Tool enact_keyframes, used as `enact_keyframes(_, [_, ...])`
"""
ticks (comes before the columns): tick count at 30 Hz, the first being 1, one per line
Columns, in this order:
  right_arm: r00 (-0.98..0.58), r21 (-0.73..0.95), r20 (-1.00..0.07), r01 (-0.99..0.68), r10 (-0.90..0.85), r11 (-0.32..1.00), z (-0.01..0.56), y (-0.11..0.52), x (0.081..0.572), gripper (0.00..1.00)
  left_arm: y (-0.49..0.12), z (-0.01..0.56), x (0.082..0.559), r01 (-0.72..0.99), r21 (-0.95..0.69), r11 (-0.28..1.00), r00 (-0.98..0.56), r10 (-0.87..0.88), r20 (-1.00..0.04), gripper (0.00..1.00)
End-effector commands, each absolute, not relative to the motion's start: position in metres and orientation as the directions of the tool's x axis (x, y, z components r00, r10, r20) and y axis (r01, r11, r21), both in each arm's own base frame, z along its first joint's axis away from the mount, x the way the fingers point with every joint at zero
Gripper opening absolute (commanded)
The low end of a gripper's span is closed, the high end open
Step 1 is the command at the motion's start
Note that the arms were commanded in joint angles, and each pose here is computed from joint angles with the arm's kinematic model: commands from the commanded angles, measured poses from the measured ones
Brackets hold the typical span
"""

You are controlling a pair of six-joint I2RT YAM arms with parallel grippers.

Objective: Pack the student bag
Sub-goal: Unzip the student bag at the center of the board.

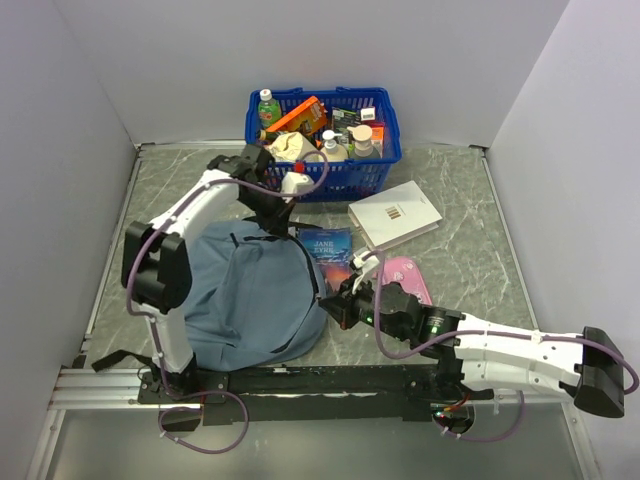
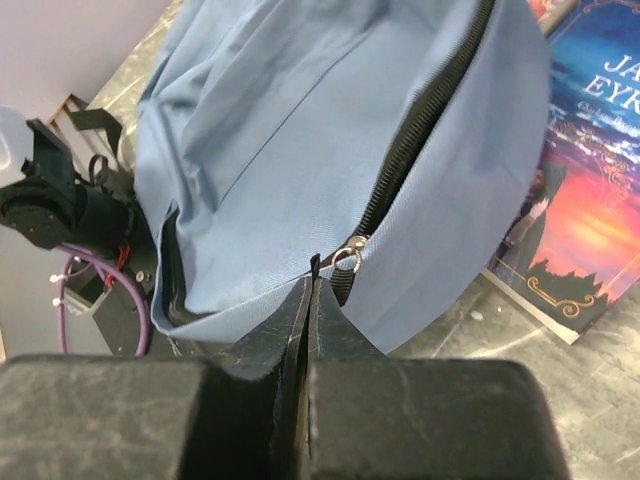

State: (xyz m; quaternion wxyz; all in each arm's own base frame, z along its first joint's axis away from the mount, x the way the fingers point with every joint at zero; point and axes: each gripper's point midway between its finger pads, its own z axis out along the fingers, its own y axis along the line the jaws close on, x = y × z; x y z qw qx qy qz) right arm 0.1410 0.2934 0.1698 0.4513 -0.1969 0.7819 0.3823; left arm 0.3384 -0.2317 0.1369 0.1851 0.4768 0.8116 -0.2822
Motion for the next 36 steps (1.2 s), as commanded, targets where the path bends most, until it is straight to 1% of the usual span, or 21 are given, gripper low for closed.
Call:
enact_keyframes(1, [-0.505, 0.431, -0.862, -0.690, 0.039, 0.581, 0.197, 0.306, 0.131, 0.00, -0.173, 0.186, 0.391, 0.825, -0.042, 0.564, -0.448, 0.606, -0.657, 0.08])
enact_keyframes(4, [-0.482, 0.405, -0.876, -0.687, 0.039, 0.603, 0.204, 0.307, 0.138, 0.00, -0.156, 0.193, 0.385, 0.825, -0.034, 0.564, -0.443, 0.609, -0.658, 0.19])
enact_keyframes(5, [-0.476, 0.397, -0.879, -0.689, 0.035, 0.606, 0.207, 0.309, 0.140, 0.00, -0.156, 0.194, 0.382, 0.834, -0.032, 0.551, -0.430, 0.612, -0.664, 0.30])
enact_keyframes(6, [-0.470, 0.392, -0.882, -0.692, 0.033, 0.606, 0.209, 0.312, 0.143, 0.00, -0.159, 0.196, 0.371, 0.853, -0.050, 0.520, -0.410, 0.607, -0.681, 0.37])
enact_keyframes(7, [-0.462, 0.384, -0.886, -0.698, 0.029, 0.604, 0.211, 0.314, 0.145, 0.00, -0.161, 0.198, 0.366, 0.882, -0.031, 0.470, -0.358, 0.624, -0.695, 0.47])
enact_keyframes(8, [-0.463, 0.380, -0.886, -0.701, 0.020, 0.603, 0.211, 0.319, 0.147, 0.00, -0.164, 0.199, 0.354, 0.903, -0.047, 0.426, -0.334, 0.631, -0.700, 0.52])
enact_keyframes(9, [-0.461, 0.380, -0.887, -0.701, 0.024, 0.604, 0.213, 0.321, 0.150, 0.00, -0.169, 0.207, 0.344, 0.927, -0.041, 0.373, -0.284, 0.627, -0.725, 0.62])
enact_keyframes(10, [-0.460, 0.379, -0.888, -0.707, 0.019, 0.597, 0.213, 0.323, 0.151, 0.00, -0.177, 0.212, 0.337, 0.951, -0.021, 0.309, -0.219, 0.622, -0.752, 0.76])
enact_keyframes(11, [-0.463, 0.378, -0.886, -0.708, 0.013, 0.597, 0.212, 0.326, 0.152, 0.00, -0.182, 0.215, 0.327, 0.965, -0.025, 0.262, -0.189, 0.625, -0.758, 0.78])
enact_keyframes(12, [-0.461, 0.382, -0.887, -0.709, 0.019, 0.593, 0.214, 0.328, 0.153, 0.00, -0.188, 0.222, 0.319, 0.979, 0.006, 0.202, -0.124, 0.626, -0.770, 0.79])
enact_keyframes(13, [-0.461, 0.384, -0.887, -0.711, 0.022, 0.589, 0.215, 0.329, 0.153, 0.00, -0.200, 0.226, 0.312, 0.991, 0.047, 0.122, -0.039, 0.620, -0.784, 0.84])
enact_keyframes(15, [-0.465, 0.391, -0.885, -0.712, 0.025, 0.583, 0.214, 0.330, 0.153, 0.00, -0.214, 0.229, 0.296, 0.996, 0.084, 0.025, 0.051, 0.616, -0.786, 0.86])
enact_keyframes(16, [-0.469, 0.395, -0.883, -0.710, 0.028, 0.583, 0.213, 0.331, 0.153, 0.00, -0.229, 0.226, 0.284, 0.990, 0.118, -0.071, 0.137, 0.611, -0.780, 0.89])
enact_keyframes(18, [-0.474, 0.402, -0.880, -0.709, 0.030, 0.579, 0.212, 0.331, 0.152, 0.00, -0.242, 0.215, 0.267, 0.978, 0.123, -0.169, 0.201, 0.600, -0.774, 0.92])
enact_keyframes(19, [-0.477, 0.411, -0.878, -0.707, 0.040, 0.575, 0.214, 0.331, 0.152, 0.00, -0.255, 0.210, 0.257, 0.956, 0.151, -0.253, 0.275, 0.580, -0.767, 0.94])
enact_keyframes(21, [-0.481, 0.418, -0.875, -0.708, 0.045, 0.569, 0.213, 0.329, 0.149, 0.00, -0.267, 0.193, 0.247, 0.930, 0.138, -0.342, 0.320, 0.562, -0.763, 0.95])
enact_keyframes(25, [-0.489, 0.436, -0.870, -0.706, 0.062, 0.558, 0.212, 0.323, 0.145, 0.00, -0.283, 0.174, 0.245, 0.893, 0.105, -0.438, 0.355, 0.541, -0.762, 0.96])
enact_keyframes(27, [-0.496, 0.445, -0.866, -0.703, 0.065, 0.554, 0.209, 0.319, 0.142, 0.00, -0.292, 0.169, 0.250, 0.876, 0.116, -0.467, 0.381, 0.526, -0.760, 0.96])
enact_keyframes(33, [-0.513, 0.463, -0.855, -0.695, 0.071, 0.550, 0.202, 0.314, 0.138, 0.00, -0.312, 0.158, 0.244, 0.812, 0.174, -0.557, 0.480, 0.470, -0.740, 0.96])
enact_keyframes(36, [-0.510, 0.455, -0.858, -0.695, 0.064, 0.557, 0.201, 0.314, 0.139, 0.00, -0.318, 0.150, 0.237, 0.787, 0.129, -0.603, 0.477, 0.463, -0.747, 0.96])
